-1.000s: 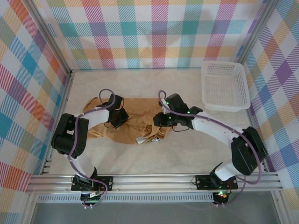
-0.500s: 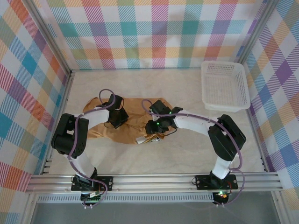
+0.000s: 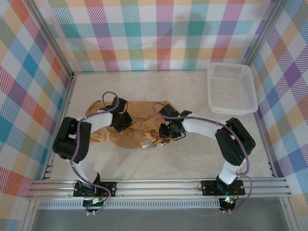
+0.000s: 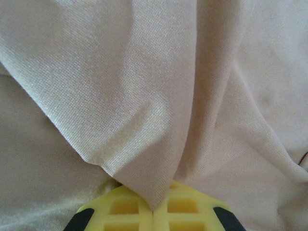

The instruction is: Fold the inside-out t-shirt

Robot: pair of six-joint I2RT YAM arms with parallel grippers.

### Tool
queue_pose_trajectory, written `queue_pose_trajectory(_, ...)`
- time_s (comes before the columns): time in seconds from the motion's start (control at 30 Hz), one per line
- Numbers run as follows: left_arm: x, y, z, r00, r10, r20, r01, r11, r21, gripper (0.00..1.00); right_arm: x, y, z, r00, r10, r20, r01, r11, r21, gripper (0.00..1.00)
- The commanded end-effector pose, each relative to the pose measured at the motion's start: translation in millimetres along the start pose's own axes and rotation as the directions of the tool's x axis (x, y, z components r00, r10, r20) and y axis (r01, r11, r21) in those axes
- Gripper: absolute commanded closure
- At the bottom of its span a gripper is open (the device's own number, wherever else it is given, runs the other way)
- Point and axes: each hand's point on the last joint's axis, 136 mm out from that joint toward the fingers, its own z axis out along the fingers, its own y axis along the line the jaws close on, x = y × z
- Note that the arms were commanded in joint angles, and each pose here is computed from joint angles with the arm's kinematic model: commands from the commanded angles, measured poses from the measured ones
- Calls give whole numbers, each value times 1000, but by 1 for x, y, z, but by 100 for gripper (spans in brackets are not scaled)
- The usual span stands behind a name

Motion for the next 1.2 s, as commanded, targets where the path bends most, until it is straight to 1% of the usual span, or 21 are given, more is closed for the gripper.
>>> queue_pose_trajectory(0.0, 1, 0, -1, 1000, 16, -5, -16, 1000, -21, 100, -8, 18, -35, 998, 15, 68, -12, 998, -55, 62)
queue_pose_trajectory(0.1, 1, -1, -1, 1000, 16, -6, -16, 1000, -21, 100, -5, 34, -38, 999, 11, 46, -5, 992, -128, 60)
queue_pose_trajectory(0.23, 0, -2, -2, 1000, 16, -6, -16, 1000, -19, 100, 7, 51, -24, 999, 19, -33, -25, 980, -198, 58)
queue_pose_trajectory(0.37, 0, -3, -5, 1000, 19, 0, -19, 1000, -18, 100, 16, 55, -9, 995, 39, -88, -56, 980, -192, 57)
queue_pose_trajectory(0.57, -1, -3, -6, 1000, 21, 1, -21, 1000, -18, 100, 16, 71, -1, 994, 27, -102, -49, 974, -222, 57)
queue_pose_trajectory(0.7, 0, -1, -6, 1000, 19, 1, -19, 1000, -21, 100, 14, 79, 5, 994, 15, -105, -39, 974, -225, 59)
queue_pose_trajectory(0.83, 1, 1, -5, 1000, 19, 0, -19, 999, -26, 100, 10, 87, 6, 994, 15, -106, -40, 970, -239, 64)
queue_pose_trajectory(0.87, 1, 2, -5, 1000, 19, 0, -19, 999, -28, 100, 9, 88, 5, 994, 14, -105, -39, 969, -242, 69)
queue_pose_trajectory(0.9, 1, 2, -5, 1000, 18, 1, -18, 999, -31, 100, 9, 89, 3, 995, 13, -103, -38, 969, -246, 76)
queue_pose_trajectory(0.97, 0, 1, -3, 1000, 19, 1, -19, 999, -31, 100, 6, 92, -6, 996, 9, -91, -32, 967, -254, 97)
queue_pose_trajectory(1.0, -1, 1, -2, 1000, 17, 2, -16, 999, -33, 100, 3, 94, -13, 997, 5, -80, -26, 965, -261, 100)
queue_pose_trajectory(1.1, -9, -2, 1, 1000, 12, 8, -12, 999, -43, 100, -2, 106, -46, 999, -34, -16, 28, 954, -298, 100)
queue_pose_trajectory(1.17, -16, -3, 1, 1000, 11, 28, -9, 998, -60, 100, -2, 118, -73, 996, -81, 40, 89, 942, -324, 100)
